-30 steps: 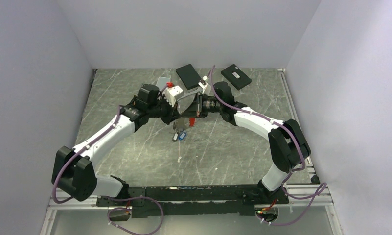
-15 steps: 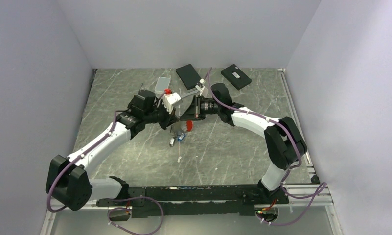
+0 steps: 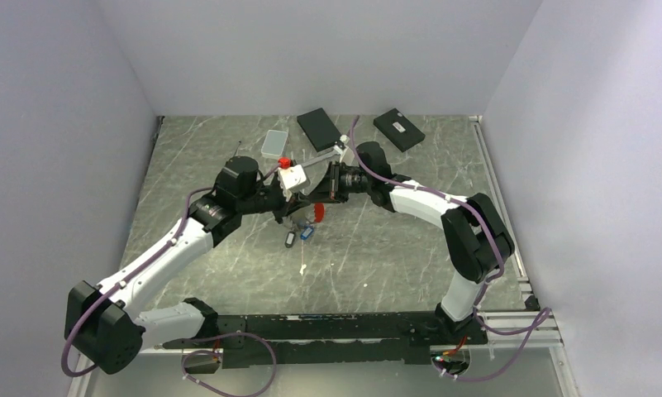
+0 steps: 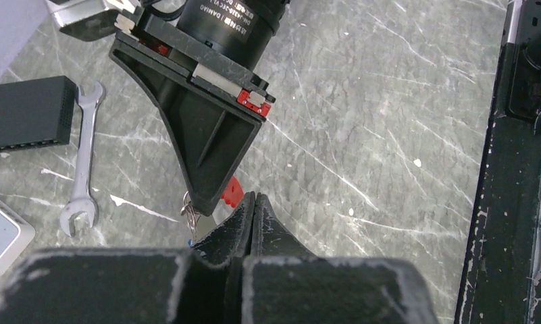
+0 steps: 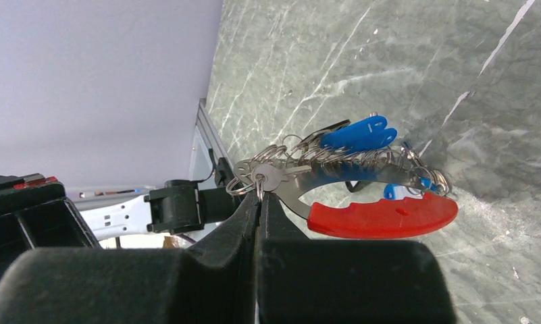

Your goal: Remove the keys from the keyring

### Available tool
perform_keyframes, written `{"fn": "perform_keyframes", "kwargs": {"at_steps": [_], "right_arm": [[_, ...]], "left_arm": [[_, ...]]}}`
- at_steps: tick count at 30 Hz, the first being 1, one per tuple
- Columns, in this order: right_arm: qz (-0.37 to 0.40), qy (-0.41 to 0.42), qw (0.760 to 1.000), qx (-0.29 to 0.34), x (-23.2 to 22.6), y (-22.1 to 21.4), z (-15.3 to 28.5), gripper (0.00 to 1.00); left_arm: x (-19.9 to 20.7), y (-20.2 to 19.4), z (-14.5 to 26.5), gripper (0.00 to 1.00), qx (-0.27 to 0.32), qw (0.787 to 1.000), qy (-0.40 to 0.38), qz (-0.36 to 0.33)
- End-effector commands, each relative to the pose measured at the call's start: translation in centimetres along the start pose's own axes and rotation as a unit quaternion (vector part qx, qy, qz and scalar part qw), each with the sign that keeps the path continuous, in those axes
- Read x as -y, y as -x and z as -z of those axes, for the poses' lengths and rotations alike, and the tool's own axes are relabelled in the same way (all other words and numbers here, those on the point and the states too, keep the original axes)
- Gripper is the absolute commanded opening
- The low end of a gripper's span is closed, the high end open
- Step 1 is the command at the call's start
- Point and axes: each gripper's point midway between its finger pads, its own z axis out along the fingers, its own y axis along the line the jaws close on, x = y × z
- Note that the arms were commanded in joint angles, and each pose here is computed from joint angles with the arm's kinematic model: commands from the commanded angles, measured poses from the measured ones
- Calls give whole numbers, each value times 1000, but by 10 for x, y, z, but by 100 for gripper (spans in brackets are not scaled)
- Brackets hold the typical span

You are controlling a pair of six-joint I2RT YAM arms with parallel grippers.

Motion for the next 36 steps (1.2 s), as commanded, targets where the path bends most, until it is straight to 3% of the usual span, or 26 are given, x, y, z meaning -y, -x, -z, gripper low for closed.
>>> {"fn": "perform_keyframes", "kwargs": {"at_steps": [1, 3, 8, 11, 30, 36], "right_arm": [[27, 15, 999, 23, -14, 11, 6, 0], [33, 21, 999, 26, -19, 12, 8, 0], [59, 36, 997, 39, -35, 15, 17, 0], [73, 41, 996, 41, -42, 14, 19, 0], [104, 28, 993, 39, -52, 9, 18, 0], [108, 29, 993, 32, -53, 6, 15, 0]], "left_arm": [[-5, 5, 2, 0, 7, 1000, 11, -13], [-10, -1, 3, 2, -13, 1000, 23, -8], [-17, -11, 4, 35, -53, 998, 33, -9], [-19, -14, 4, 45, -68, 997, 29, -18], [-46, -39, -16, 42, -122, 991, 62, -3], [-51, -35, -22, 31, -114, 991, 69, 0]]}}
